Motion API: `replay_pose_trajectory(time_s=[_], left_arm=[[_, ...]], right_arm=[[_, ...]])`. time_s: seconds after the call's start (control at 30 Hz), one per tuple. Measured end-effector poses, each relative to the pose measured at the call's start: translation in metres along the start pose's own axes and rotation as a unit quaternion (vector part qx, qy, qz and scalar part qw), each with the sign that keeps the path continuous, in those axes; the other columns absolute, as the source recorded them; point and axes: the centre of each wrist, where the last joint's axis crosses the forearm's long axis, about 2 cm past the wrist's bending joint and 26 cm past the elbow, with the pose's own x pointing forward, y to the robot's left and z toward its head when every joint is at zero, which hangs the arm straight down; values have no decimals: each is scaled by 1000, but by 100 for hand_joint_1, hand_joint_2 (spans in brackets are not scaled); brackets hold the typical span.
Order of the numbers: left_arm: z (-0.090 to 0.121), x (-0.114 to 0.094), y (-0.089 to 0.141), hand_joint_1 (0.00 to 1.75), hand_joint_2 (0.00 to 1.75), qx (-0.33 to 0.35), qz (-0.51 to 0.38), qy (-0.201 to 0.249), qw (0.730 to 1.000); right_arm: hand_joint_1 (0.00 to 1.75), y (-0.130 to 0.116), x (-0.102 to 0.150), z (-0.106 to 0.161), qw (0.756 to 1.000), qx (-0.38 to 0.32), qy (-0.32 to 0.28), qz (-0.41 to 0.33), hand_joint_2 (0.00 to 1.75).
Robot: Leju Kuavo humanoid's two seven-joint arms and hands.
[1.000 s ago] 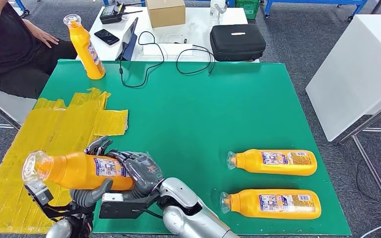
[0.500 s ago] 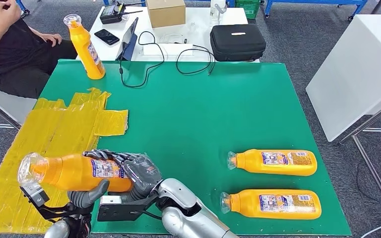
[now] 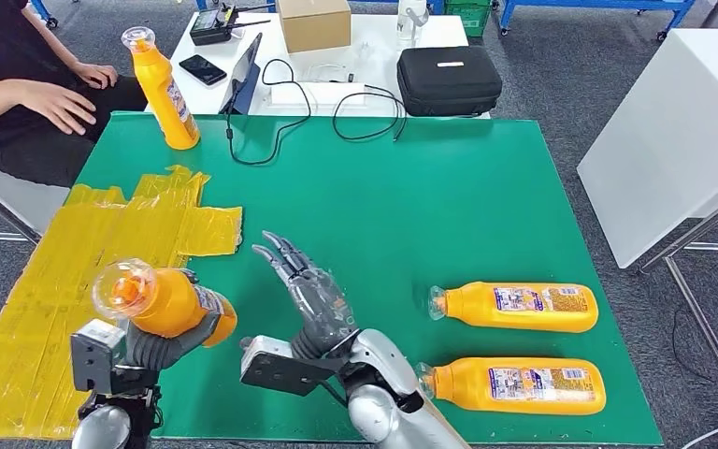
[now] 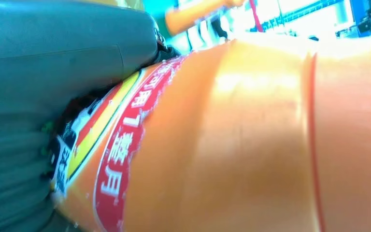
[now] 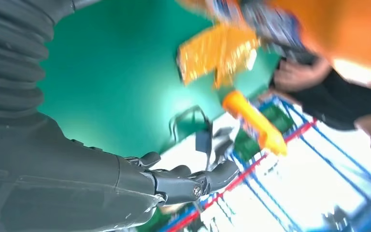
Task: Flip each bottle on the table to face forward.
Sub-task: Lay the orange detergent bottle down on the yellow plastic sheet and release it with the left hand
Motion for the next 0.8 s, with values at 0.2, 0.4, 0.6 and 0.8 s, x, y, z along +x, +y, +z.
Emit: replay_pose_trajectory(time_s=[0.2,0.4,0.6,0.8], left_arm=[[-25,-4,25,175,175,49,-272,3,961],[-34,-20,43,175,175,63,-505,3,861],[-18,-48,53,175,175,31,-645,16,763],[10,-73,63,175,175,-8,-676,53,734]], right_arm=[[0,-50,-13,15,998,-64,-5,12,0],[0,-74,-24,30,997,-71,-6,33,87],[0,-85,-43,72,998,-47,1,40,175],[0,-91,-53,129,998,-22,13,58,44]])
